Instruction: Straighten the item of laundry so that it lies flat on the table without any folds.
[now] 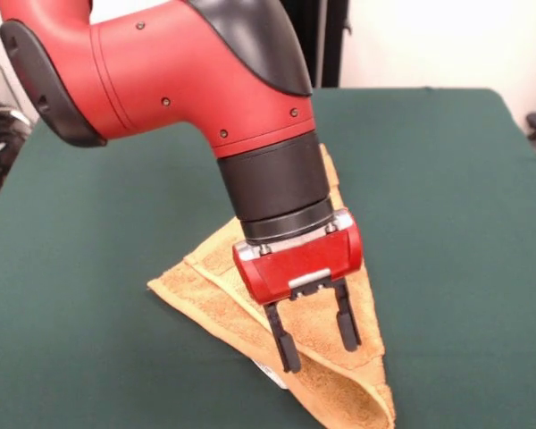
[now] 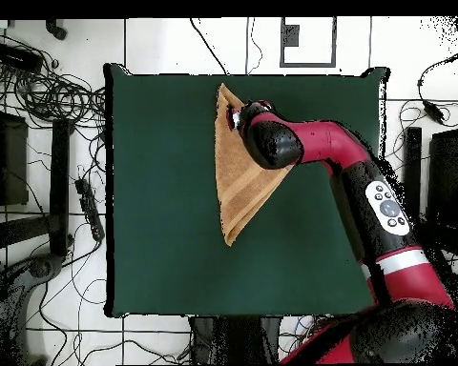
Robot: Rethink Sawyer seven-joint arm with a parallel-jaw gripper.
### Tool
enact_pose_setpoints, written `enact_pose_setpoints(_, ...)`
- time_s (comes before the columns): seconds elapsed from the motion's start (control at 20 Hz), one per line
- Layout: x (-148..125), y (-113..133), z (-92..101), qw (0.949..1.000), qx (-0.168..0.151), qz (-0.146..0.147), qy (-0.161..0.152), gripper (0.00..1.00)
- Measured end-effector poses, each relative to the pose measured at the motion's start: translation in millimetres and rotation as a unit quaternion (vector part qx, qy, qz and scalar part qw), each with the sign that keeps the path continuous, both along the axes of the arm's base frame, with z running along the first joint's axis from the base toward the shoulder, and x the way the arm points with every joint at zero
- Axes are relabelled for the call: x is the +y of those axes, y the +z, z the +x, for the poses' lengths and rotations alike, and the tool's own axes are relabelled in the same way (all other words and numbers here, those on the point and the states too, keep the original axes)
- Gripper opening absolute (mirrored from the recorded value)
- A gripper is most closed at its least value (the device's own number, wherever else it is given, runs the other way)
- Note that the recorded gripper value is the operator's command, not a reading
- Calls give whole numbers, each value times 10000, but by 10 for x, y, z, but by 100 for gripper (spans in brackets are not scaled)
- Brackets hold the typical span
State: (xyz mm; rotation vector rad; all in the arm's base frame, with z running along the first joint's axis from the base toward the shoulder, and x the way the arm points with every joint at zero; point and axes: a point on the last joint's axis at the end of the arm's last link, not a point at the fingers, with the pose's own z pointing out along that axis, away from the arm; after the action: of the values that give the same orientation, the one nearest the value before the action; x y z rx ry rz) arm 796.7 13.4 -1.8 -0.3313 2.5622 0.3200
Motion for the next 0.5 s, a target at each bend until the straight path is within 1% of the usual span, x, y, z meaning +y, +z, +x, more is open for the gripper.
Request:
enact_pose_setpoints(0.15,25,3,27,10000,-52,-10,4,100)
enact_pose_setpoints(0.5,41,-48,32,10000,-43,-73,19,100)
